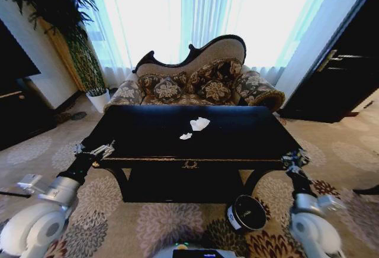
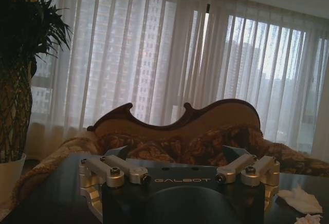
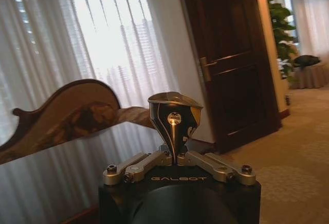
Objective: Move to the front of the table and place the trash on the table into the trash bin.
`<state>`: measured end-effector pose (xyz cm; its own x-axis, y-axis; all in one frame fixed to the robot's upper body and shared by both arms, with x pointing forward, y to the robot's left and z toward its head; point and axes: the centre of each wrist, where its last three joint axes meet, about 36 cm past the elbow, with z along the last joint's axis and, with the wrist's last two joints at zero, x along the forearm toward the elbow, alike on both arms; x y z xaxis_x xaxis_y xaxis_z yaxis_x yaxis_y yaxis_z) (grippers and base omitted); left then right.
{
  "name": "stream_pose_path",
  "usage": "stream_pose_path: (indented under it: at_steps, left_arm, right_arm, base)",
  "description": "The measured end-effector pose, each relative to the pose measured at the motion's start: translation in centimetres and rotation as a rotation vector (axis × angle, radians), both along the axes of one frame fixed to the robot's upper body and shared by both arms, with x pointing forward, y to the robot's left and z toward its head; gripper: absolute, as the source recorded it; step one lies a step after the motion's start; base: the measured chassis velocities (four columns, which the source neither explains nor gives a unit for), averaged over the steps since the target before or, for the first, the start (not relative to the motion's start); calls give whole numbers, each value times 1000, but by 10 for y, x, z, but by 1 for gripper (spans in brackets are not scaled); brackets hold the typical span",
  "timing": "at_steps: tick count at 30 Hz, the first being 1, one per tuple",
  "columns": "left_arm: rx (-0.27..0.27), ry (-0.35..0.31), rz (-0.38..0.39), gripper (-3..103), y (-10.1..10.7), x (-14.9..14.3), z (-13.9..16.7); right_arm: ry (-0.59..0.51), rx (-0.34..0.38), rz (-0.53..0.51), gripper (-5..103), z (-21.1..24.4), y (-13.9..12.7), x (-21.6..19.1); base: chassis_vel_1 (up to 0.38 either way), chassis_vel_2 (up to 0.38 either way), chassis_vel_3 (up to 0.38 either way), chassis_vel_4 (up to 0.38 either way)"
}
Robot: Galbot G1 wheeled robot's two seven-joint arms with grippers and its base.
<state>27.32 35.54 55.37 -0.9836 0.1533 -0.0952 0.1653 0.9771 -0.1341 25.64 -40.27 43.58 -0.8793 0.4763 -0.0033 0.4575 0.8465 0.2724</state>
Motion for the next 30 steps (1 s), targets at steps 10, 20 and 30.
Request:
stream_pose_path:
  at_steps: [10, 20, 30]
  left_arm:
    - [0, 0, 0, 100, 0, 0, 0]
    - [0, 0, 0, 100, 0, 0, 0]
    - [0, 0, 0, 100, 0, 0, 0]
  right_arm:
    - [102, -22, -71, 0, -47, -5, -26]
    - [252, -62, -13, 0, -144, 35, -31]
    - [472, -73, 74, 0, -258, 64, -27]
  base:
    - [0, 0, 0, 0]
    - [0, 0, 0, 0]
    - [0, 0, 0, 0]
